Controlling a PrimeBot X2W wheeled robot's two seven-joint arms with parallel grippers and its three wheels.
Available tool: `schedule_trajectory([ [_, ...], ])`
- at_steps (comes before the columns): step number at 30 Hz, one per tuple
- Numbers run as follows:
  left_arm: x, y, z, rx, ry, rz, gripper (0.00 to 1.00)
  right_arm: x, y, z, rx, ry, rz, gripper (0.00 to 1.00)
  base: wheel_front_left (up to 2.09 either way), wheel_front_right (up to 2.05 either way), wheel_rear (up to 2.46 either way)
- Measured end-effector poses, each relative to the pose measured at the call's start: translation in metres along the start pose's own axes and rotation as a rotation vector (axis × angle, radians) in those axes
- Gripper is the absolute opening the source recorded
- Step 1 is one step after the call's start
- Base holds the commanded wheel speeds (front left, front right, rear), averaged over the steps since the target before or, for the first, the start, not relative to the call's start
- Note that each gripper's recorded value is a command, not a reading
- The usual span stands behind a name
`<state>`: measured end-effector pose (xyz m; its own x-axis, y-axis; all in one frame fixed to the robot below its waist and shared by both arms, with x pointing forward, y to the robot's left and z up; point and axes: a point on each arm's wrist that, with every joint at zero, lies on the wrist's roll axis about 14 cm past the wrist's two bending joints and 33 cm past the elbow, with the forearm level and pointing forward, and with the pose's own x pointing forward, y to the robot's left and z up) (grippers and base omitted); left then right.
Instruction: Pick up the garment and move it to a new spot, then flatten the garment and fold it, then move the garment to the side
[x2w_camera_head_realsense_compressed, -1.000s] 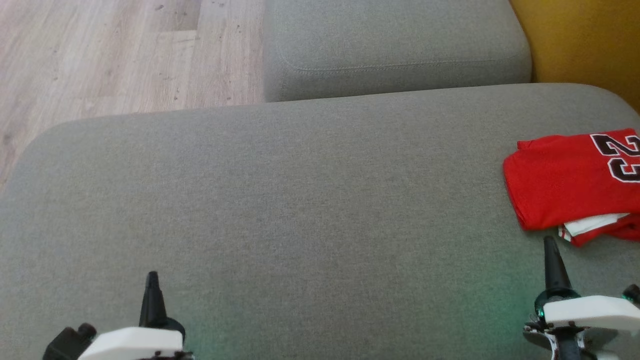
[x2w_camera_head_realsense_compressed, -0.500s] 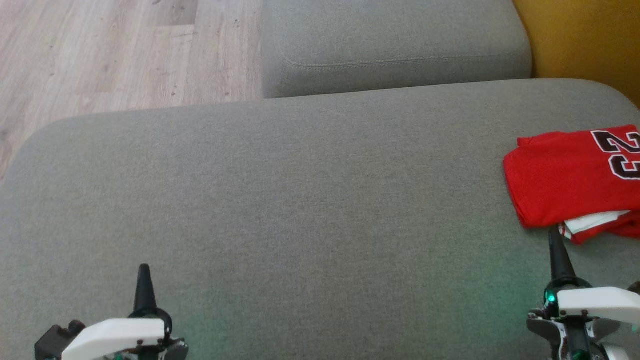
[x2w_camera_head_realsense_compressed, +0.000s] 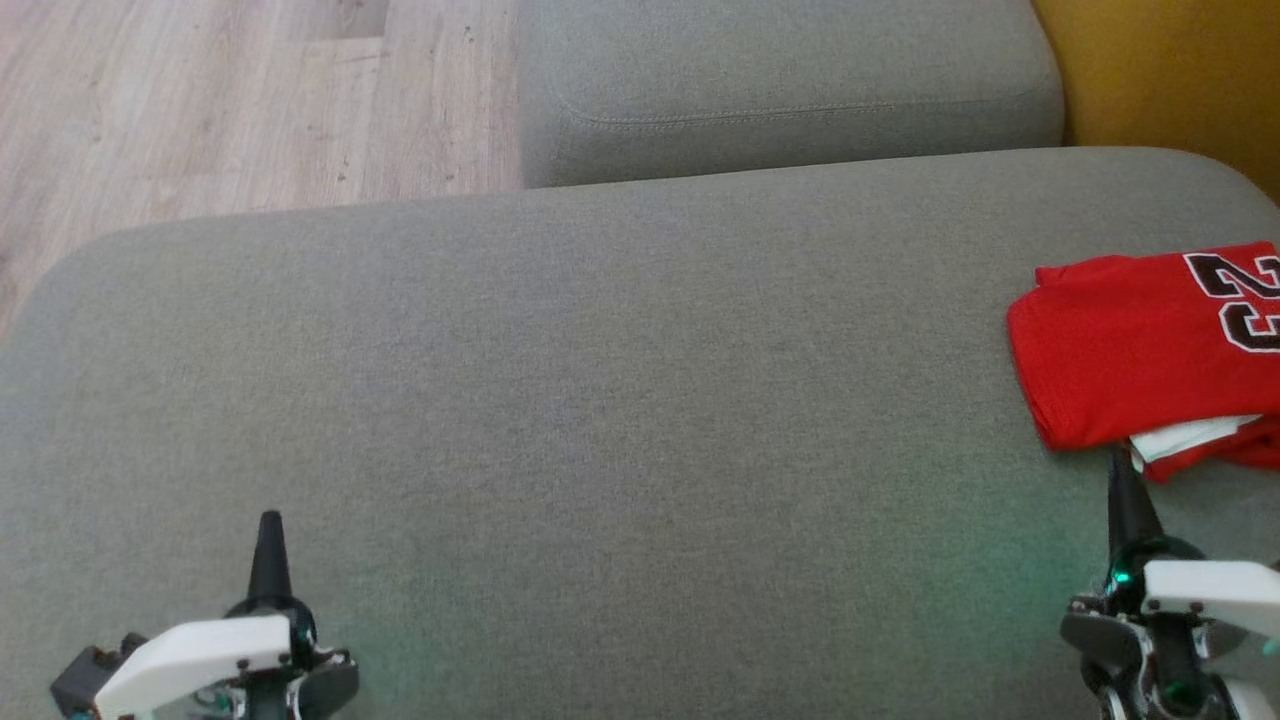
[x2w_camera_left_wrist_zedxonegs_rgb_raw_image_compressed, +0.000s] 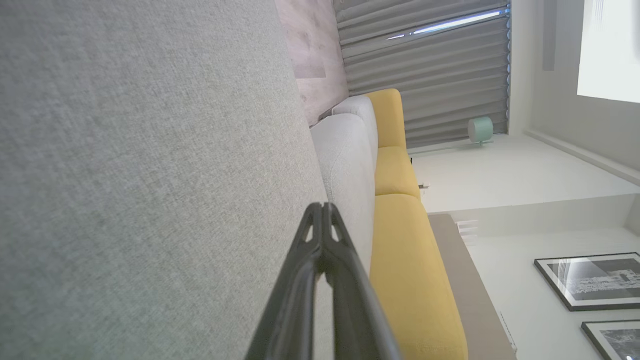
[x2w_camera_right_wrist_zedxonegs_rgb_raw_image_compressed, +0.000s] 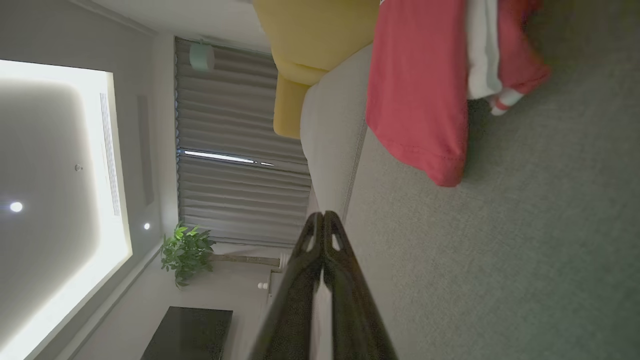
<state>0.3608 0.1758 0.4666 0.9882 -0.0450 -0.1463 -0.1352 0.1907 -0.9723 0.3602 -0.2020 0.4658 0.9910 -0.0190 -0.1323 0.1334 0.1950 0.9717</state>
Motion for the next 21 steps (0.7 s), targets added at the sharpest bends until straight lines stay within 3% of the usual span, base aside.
schedule_trajectory([
  [16, 0.011, -0.009, 0.015, -0.184, -0.025, -0.048, 0.00, 0.009, 0.008, 0.009, 0.187, -0.015, 0.028, 0.00, 0.00, 0.00, 0.00],
  [21, 0.012, -0.011, 0.014, -0.192, -0.020, -0.054, 0.00, 0.013, 0.014, 0.010, 0.197, -0.018, 0.044, 0.00, 0.00, 0.00, 0.00],
])
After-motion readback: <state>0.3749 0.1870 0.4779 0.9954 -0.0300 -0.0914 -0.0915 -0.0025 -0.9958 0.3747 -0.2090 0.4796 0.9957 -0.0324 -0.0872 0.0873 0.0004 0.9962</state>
